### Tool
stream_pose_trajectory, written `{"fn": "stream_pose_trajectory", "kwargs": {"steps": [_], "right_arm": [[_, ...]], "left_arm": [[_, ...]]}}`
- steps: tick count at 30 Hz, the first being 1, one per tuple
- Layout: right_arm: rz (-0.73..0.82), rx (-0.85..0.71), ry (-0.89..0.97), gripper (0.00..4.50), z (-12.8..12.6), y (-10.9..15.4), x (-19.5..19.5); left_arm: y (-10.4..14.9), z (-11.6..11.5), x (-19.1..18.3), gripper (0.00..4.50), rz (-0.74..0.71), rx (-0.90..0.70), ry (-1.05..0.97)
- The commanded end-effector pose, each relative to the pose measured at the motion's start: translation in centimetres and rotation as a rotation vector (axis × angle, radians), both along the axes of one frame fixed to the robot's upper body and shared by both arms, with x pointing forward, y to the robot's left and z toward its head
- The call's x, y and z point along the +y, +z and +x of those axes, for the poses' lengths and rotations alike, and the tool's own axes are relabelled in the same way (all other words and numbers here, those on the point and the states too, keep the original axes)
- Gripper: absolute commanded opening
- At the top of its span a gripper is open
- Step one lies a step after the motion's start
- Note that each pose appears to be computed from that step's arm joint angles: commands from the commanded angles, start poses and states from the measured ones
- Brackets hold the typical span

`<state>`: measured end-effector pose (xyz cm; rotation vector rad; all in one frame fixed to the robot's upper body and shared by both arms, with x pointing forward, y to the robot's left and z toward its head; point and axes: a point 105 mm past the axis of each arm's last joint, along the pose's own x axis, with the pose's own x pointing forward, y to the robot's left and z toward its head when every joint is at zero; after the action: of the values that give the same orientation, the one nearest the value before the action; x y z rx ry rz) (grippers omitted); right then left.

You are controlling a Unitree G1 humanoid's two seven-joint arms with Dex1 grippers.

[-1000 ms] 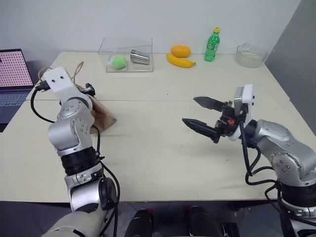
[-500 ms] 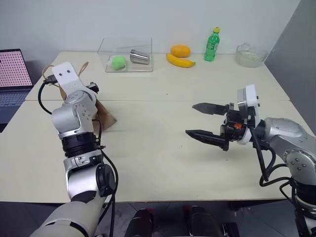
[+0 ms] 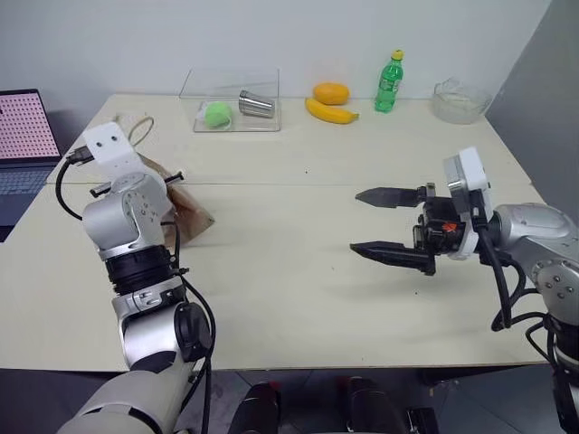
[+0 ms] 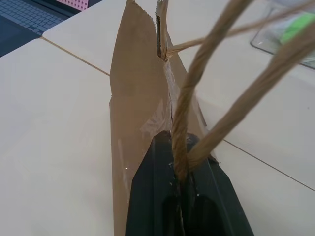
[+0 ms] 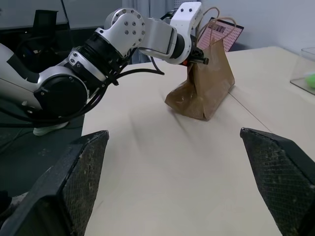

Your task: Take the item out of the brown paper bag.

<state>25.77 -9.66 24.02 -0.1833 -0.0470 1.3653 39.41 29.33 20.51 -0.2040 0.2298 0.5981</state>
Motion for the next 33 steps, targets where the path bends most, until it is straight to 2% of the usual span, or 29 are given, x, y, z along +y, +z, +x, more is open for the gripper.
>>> {"fn": "stream_pose_trajectory", "kwargs": {"steps": [1,7,18,25,33], "right_arm": [[0.003,-0.042,0.020,4.50,-0.3,0.7,0.1],[0.012,-0.039,0.019,4.50,-0.3,0.7,0.2],[0.023,-0.008,-0.020,4.50,-0.8,-0.4,-0.1],[0.065,0.016,-0.093,4.50,-1.3,-1.1,-0.4],[0.114,-0.012,-0.259,4.50,-2.1,-2.3,-0.8]], "left_arm": [[1.4,-0.2,0.5,0.07,0.018,-0.060,0.014],[3.1,0.8,-0.3,0.07,0.032,-0.171,-0.109],[7.3,2.9,-6.3,0.07,0.129,-0.305,-0.666],[8.0,3.0,-12.4,0.07,0.132,-0.278,-1.111],[8.1,1.9,-20.0,0.07,0.160,-0.285,-1.620]]}}
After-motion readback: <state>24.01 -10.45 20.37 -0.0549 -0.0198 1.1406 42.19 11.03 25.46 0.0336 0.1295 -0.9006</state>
